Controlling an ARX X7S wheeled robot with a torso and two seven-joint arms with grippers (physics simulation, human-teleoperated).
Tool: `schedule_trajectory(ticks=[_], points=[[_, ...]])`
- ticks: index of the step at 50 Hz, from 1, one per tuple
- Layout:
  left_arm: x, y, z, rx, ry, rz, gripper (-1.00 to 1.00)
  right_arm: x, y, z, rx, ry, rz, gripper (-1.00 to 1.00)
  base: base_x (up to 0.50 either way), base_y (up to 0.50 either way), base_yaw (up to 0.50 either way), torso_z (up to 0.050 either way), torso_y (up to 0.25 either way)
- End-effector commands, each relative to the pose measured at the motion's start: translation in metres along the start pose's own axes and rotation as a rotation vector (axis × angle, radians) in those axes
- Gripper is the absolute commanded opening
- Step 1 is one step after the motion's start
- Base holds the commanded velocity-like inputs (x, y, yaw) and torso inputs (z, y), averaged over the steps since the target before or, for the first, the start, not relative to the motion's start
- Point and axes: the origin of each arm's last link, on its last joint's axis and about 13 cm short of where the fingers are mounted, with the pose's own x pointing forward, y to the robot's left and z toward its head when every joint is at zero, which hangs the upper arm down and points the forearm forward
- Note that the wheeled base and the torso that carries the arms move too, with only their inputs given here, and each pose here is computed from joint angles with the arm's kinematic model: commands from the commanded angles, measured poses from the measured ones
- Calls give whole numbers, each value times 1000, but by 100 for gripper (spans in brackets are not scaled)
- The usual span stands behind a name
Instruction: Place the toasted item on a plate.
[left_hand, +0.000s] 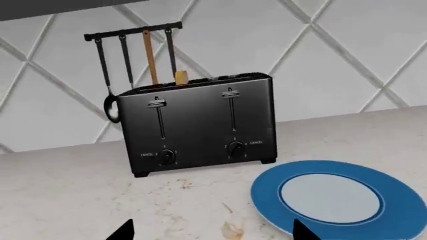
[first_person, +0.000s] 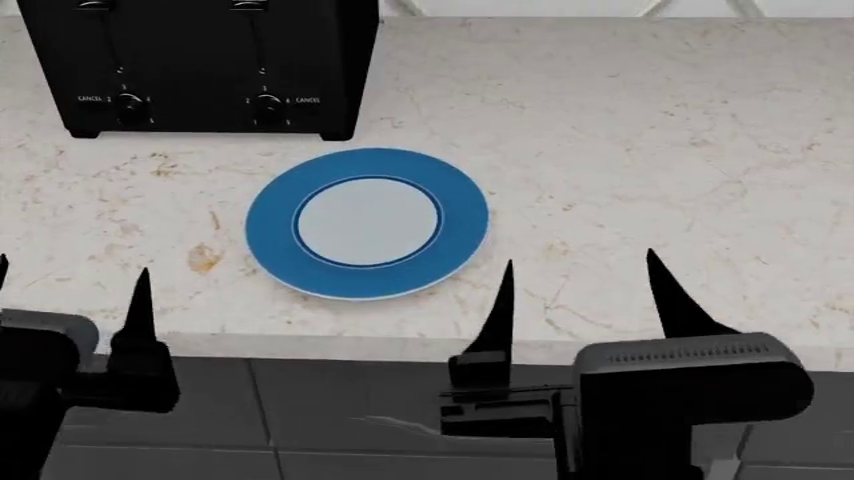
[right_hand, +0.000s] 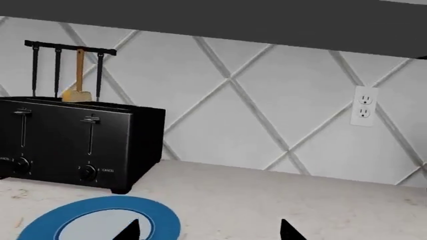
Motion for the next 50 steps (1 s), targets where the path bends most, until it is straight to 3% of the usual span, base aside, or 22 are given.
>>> schedule_trajectory(ticks=[1, 15, 30, 50], points=[[-1, 9, 36, 51, -33, 10, 100, 4, -4, 28, -30, -73, 5, 100, 0, 0, 0, 0, 0], [1, 10, 42, 48, -51, 22, 100, 4, -5, 32, -31, -94, 5, 100, 163, 271, 0, 0, 0], [14, 14, 67, 88, -96, -11, 100, 12, -10, 54, -46, -122, 13, 100, 173, 0, 0, 0, 0], [22, 21, 88, 76, -144, 4, 100, 24, -16, 76, -75, -170, 25, 100, 175, 0, 0, 0, 0]])
